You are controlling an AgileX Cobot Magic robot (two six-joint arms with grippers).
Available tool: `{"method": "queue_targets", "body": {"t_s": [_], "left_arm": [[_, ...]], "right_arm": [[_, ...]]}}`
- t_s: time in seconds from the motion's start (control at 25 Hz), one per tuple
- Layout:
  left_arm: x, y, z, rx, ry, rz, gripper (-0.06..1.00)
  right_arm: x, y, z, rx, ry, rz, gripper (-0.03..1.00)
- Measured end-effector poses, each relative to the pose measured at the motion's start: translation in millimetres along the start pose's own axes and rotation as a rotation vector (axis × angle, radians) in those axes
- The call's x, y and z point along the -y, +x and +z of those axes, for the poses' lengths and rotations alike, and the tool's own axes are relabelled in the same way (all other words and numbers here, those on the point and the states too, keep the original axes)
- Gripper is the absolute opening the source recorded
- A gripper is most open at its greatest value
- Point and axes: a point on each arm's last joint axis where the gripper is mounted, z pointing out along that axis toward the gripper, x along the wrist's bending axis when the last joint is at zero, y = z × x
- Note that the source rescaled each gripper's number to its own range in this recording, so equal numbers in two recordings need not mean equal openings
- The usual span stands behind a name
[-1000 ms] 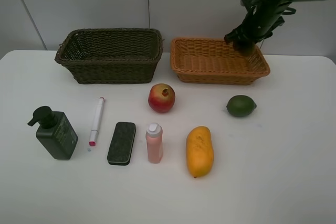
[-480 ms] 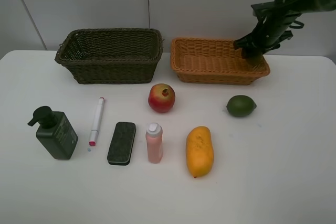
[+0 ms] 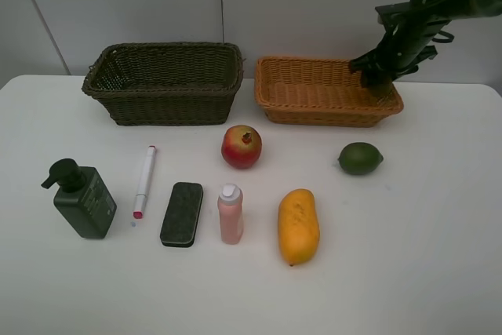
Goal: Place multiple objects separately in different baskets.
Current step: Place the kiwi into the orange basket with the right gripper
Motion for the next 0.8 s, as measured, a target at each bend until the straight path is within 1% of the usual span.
{"method": "queue_targets", "body": {"t_s": [0.4,0.44,0.48,0.52,0.6,0.64,0.72,0.8], "left_arm": [[0,0,0,0.0,0.0,0.0,1.0],[0,0,0,0.0,0.0,0.0,1.0],[0,0,0,0.0,0.0,0.0,1.0],[0,0,0,0.0,0.0,0.0,1.0],[0,0,0,0.0,0.0,0.0,1.0],[0,0,0,0.0,0.0,0.0,1.0],[0,0,0,0.0,0.0,0.0,1.0],[0,0,0,0.0,0.0,0.0,1.0]], "right_arm": [[0,1,0,-0.001,0.001,-0.009,0.03],[0,2,0,-0.001,0.001,-0.01,0.06],[-1,3,-1,-0.001,0.001,-0.013,0.11],[-1,4,-2,-0.002,-0.002,-0.017,0.18],[-3,10,-4,-0.007,-0.008,-0.029,0.35],[-3,13,-5,-0.01,-0.01,-0.027,0.4],[-4,18,-6,-0.015,-0.013,-0.043,0.46],[-4,20,-7,-0.017,-0.011,-0.047,0.47]]}}
